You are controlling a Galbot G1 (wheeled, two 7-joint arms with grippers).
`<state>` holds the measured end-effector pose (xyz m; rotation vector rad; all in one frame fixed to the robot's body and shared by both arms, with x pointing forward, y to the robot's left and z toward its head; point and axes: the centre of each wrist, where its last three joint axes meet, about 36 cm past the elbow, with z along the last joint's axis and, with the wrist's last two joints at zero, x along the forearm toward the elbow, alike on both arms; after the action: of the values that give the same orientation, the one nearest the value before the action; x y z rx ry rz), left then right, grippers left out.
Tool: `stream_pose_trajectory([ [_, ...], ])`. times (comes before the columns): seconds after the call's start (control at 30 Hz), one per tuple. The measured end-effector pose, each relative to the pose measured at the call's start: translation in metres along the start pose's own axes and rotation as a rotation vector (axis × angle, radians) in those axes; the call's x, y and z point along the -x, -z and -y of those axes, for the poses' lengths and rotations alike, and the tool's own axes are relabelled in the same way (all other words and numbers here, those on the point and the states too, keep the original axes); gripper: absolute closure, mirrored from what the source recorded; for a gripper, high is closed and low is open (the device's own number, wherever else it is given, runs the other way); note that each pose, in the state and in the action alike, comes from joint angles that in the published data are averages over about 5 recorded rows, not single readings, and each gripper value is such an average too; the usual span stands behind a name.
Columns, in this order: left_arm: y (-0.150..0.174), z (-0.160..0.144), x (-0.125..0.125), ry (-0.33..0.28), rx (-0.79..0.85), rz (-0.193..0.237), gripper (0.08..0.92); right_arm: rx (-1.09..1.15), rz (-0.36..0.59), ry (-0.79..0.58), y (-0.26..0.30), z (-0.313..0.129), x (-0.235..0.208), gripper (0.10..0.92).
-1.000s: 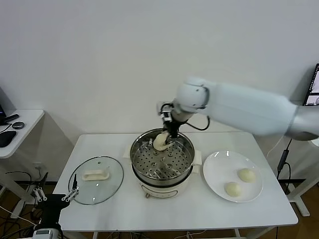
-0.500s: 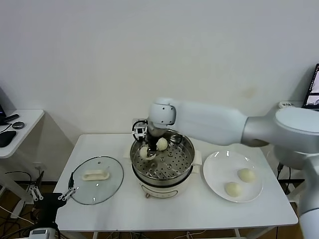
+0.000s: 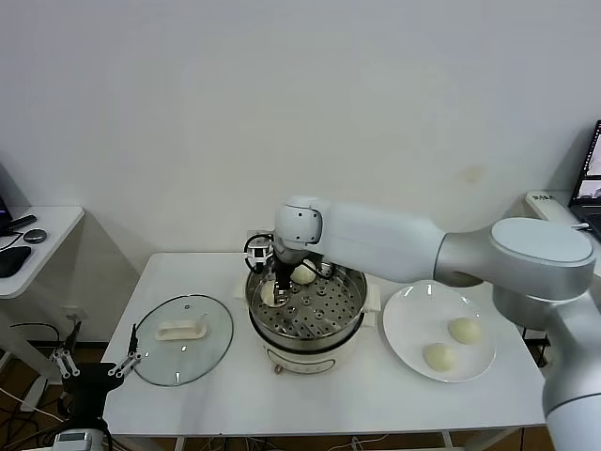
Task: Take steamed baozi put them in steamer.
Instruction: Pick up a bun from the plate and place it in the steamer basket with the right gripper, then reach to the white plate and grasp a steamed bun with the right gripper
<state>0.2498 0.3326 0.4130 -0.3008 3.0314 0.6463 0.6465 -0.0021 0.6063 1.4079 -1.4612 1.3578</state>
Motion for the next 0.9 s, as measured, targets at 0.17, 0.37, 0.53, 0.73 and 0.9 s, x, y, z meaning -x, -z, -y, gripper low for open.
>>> stream_pose_trajectory([
  [0.17,0.000,-0.001,0.001,-0.007,0.005,0.003,0.177,-0.021,-0.006,-0.002,-0.024,0.002,-0.040,0.202],
  [0.37,0.001,0.001,0.002,-0.019,0.003,0.009,0.177,-0.070,-0.032,0.017,-0.081,-0.008,-0.098,0.200],
  [0.53,0.001,0.006,0.001,-0.028,0.000,0.013,0.177,-0.106,-0.062,0.041,-0.148,-0.029,-0.130,0.200],
  [0.73,0.001,0.009,-0.002,-0.037,0.000,0.011,0.177,-0.112,-0.104,0.057,-0.232,-0.064,-0.135,0.200],
  [0.9,0.003,0.010,-0.005,-0.040,0.001,0.011,0.177,-0.092,-0.132,0.074,-0.290,-0.096,-0.119,0.200],
])
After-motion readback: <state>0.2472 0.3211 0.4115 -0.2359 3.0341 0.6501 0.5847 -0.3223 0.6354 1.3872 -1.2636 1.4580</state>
